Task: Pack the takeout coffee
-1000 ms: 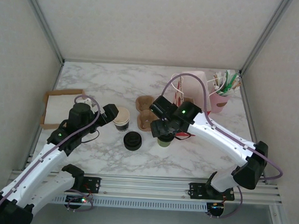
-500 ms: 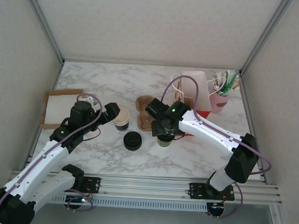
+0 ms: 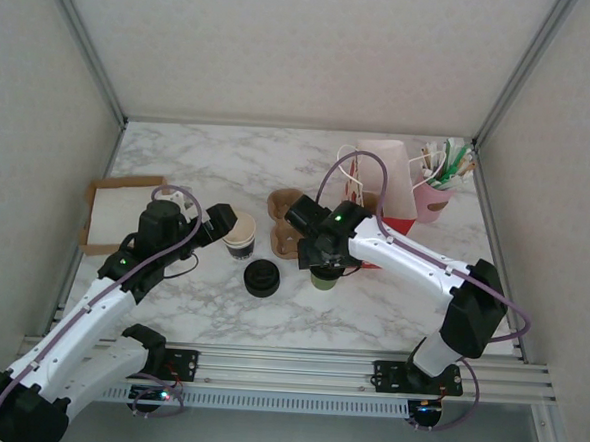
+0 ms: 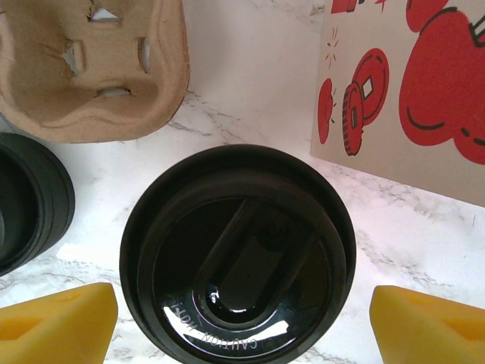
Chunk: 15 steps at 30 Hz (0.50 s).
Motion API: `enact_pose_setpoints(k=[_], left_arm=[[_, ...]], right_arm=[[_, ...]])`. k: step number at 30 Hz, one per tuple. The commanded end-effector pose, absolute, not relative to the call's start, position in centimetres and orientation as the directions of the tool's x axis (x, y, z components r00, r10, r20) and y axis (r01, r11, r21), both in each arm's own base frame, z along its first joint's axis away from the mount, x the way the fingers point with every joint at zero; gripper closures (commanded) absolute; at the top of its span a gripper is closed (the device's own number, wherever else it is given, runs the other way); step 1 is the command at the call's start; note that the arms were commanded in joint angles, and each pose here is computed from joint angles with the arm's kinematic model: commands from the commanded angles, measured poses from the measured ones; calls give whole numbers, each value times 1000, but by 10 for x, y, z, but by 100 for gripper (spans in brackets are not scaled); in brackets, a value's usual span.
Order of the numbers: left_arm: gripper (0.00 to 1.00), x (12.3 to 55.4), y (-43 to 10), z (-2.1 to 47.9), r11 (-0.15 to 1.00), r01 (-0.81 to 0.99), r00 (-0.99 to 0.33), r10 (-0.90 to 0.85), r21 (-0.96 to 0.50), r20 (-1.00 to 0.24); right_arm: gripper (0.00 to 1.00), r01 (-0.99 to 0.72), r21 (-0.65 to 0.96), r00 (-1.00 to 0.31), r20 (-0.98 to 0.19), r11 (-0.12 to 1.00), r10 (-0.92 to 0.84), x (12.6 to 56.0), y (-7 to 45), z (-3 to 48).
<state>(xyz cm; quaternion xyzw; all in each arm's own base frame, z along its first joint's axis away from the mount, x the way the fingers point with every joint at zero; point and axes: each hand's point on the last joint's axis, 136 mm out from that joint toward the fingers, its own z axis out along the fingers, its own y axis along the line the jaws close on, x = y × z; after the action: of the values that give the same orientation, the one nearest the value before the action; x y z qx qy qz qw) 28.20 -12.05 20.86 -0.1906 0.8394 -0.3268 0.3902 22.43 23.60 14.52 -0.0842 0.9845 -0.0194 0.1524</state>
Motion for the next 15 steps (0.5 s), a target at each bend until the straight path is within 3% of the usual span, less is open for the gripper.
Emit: enact_pose_setpoints(k=[1, 15], left_arm=[[0, 281, -119, 215, 705, -43, -610, -579, -708, -540], [0, 280, -120, 216, 702, -41, -609, -581, -711, -539]], right_arm=[[15, -144, -85, -950, -267, 986, -162, 224, 231, 132], [22, -154, -82, -957, -235, 985, -170, 221, 232, 119]])
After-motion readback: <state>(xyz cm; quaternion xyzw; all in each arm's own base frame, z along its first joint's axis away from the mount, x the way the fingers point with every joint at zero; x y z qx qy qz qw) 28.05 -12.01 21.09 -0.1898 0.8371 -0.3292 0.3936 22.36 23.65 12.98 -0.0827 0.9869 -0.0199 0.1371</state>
